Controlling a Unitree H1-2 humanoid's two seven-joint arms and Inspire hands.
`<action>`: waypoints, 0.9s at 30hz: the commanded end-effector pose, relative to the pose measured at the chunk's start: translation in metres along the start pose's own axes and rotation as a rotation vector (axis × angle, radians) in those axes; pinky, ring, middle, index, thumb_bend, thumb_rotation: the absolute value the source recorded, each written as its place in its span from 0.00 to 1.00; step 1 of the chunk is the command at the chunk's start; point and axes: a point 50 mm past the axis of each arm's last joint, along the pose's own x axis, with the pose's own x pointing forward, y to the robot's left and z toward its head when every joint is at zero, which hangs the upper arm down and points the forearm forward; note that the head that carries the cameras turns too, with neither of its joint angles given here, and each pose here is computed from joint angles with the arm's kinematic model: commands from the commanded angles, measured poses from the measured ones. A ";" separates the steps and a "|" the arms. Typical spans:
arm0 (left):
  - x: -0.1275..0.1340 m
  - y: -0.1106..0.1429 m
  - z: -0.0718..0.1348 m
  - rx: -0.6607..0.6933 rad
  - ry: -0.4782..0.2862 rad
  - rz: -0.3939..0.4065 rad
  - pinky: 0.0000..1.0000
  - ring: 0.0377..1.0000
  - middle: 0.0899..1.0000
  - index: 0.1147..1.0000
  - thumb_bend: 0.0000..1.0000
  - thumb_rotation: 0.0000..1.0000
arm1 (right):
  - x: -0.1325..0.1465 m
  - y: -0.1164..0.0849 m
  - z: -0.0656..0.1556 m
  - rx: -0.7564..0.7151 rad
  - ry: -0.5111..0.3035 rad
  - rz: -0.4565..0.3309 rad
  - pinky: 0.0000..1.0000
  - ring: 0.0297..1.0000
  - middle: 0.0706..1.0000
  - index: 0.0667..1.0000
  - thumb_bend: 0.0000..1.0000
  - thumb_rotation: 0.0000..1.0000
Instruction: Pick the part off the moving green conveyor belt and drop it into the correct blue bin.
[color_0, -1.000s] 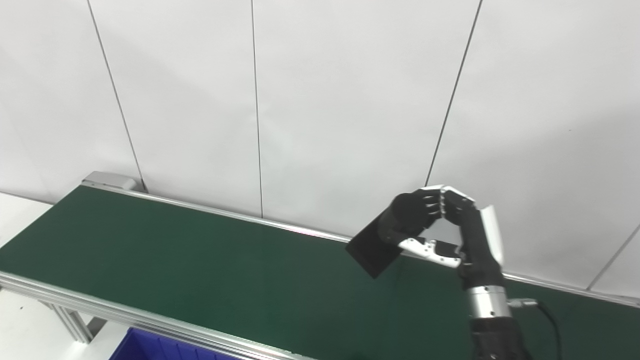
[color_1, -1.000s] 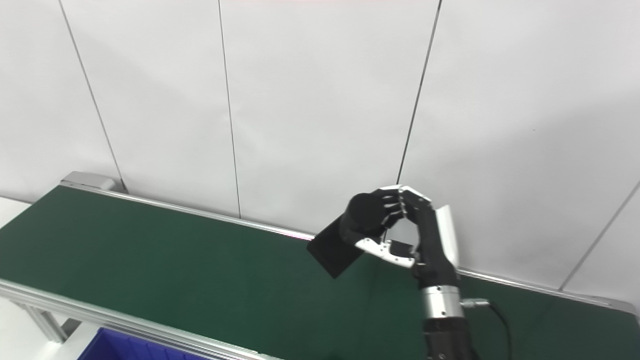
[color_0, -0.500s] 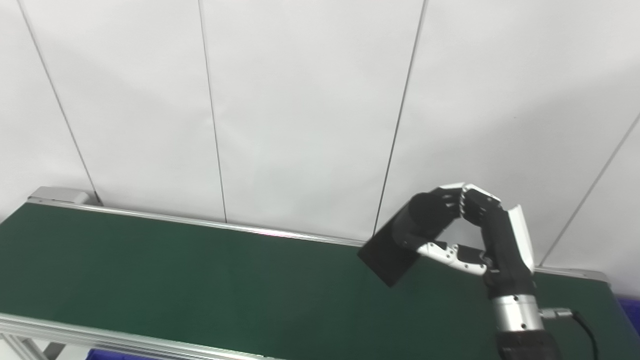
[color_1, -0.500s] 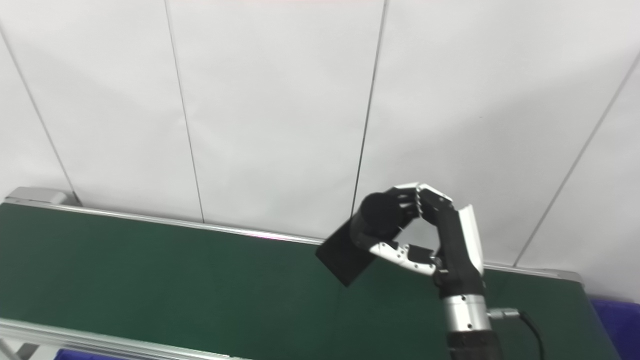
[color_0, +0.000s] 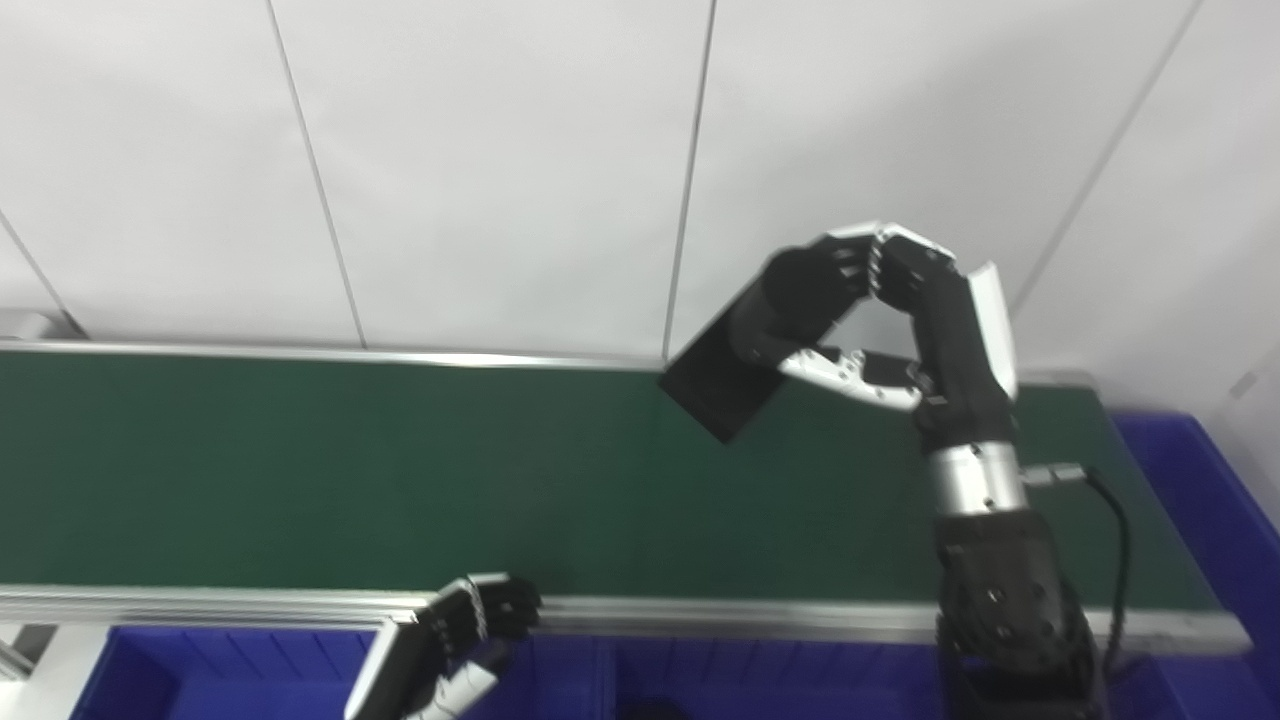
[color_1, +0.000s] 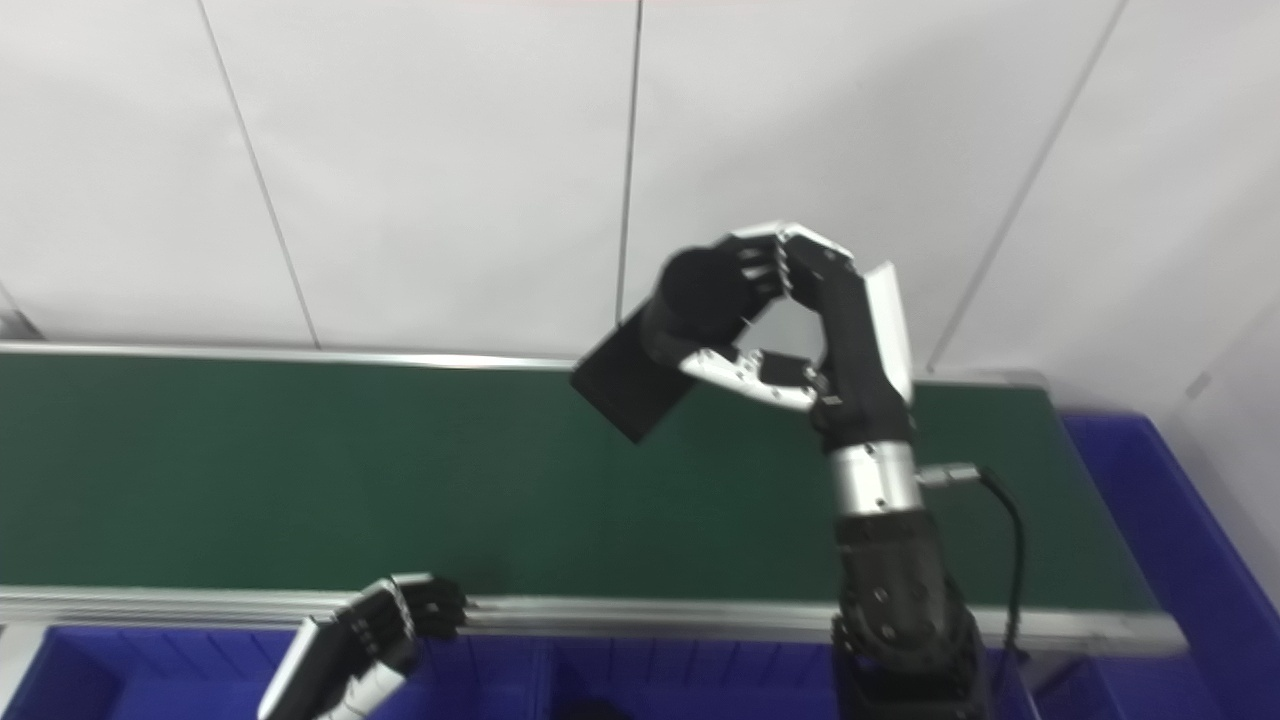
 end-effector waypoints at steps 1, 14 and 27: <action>0.006 0.000 0.011 0.000 -0.041 -0.008 0.60 0.61 0.61 0.60 0.76 0.61 | -0.001 -0.007 0.012 -0.002 -0.041 -0.041 0.36 0.42 0.46 0.50 0.50 0.00; 0.002 0.003 0.019 -0.013 -0.031 0.000 0.59 0.61 0.60 0.59 0.81 0.63 | -0.036 -0.018 0.025 -0.016 -0.015 -0.063 0.35 0.43 0.48 0.48 0.50 0.00; -0.001 0.006 0.024 -0.012 -0.035 0.002 0.58 0.60 0.60 0.60 0.83 0.65 | -0.079 -0.021 0.027 -0.052 0.062 -0.061 0.34 0.41 0.45 0.51 0.50 0.00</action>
